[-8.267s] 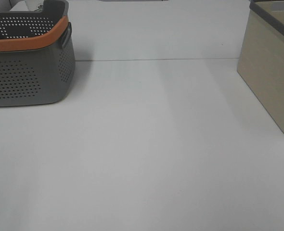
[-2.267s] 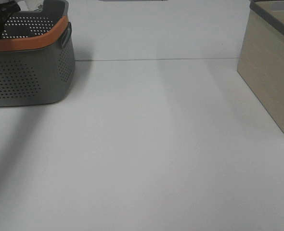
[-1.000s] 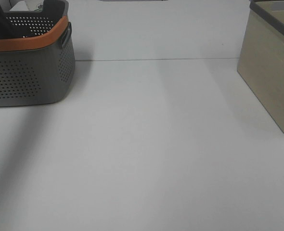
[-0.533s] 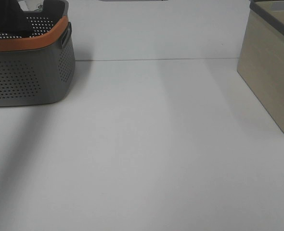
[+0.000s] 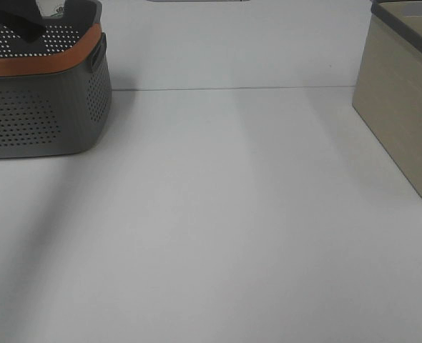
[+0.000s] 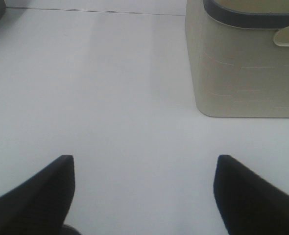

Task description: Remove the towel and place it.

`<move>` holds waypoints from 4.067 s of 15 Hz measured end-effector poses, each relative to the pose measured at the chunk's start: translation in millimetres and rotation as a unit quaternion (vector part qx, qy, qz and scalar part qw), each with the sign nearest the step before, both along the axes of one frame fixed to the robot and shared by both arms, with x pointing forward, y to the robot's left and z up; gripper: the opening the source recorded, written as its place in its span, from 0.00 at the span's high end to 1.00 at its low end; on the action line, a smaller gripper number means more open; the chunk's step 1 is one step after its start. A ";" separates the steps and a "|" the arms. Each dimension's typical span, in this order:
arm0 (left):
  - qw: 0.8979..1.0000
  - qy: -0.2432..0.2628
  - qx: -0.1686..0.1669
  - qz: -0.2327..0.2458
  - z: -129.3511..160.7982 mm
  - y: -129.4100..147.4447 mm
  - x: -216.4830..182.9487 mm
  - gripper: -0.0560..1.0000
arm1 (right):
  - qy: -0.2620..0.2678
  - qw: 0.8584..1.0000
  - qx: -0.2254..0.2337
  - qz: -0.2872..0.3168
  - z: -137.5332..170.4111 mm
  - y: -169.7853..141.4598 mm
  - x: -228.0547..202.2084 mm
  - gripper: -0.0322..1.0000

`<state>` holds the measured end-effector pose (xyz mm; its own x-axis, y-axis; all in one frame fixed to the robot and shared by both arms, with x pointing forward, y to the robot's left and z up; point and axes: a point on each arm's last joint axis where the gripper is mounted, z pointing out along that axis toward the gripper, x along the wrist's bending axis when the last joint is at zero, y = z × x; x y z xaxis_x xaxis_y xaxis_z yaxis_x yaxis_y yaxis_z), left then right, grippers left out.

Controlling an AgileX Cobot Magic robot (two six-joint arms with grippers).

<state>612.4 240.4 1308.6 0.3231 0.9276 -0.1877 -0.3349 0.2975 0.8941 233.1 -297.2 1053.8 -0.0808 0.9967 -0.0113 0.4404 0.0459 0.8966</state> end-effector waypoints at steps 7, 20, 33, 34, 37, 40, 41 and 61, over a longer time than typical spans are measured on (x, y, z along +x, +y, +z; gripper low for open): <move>0.997 0.033 0.040 -0.052 -7.8 -69.5 -14.3 0.95 | 0.000 1.000 0.000 0.000 0.0 0.0 0.0 0.23; 0.974 0.146 0.080 -0.156 -103.7 -134.7 -19.7 0.95 | 0.000 1.000 0.002 0.001 0.0 0.4 0.0 0.23; 0.850 0.244 0.169 -0.435 -146.6 -135.9 -46.7 0.95 | 0.022 0.995 0.045 0.082 3.4 17.4 8.7 0.23; 0.841 0.240 0.178 -0.451 -146.9 -137.1 -50.1 0.95 | 0.028 0.994 0.041 0.100 3.9 20.1 11.3 0.23; 0.831 0.222 0.202 -0.468 -147.5 -138.3 -54.1 0.95 | 0.016 0.988 0.041 0.149 12.2 28.4 22.9 0.23; 0.808 0.192 0.236 -0.505 -148.1 -140.0 -62.5 0.95 | -0.068 0.977 0.053 0.194 31.9 37.6 48.2 0.23; 0.806 0.184 0.246 -0.506 -148.3 -140.1 -63.0 0.95 | -0.069 0.974 0.047 0.210 33.4 40.3 58.6 0.23; 0.809 0.151 0.278 -0.496 -150.0 -140.2 -61.1 0.95 | 0.090 0.908 0.142 0.384 -89.6 78.0 236.5 0.31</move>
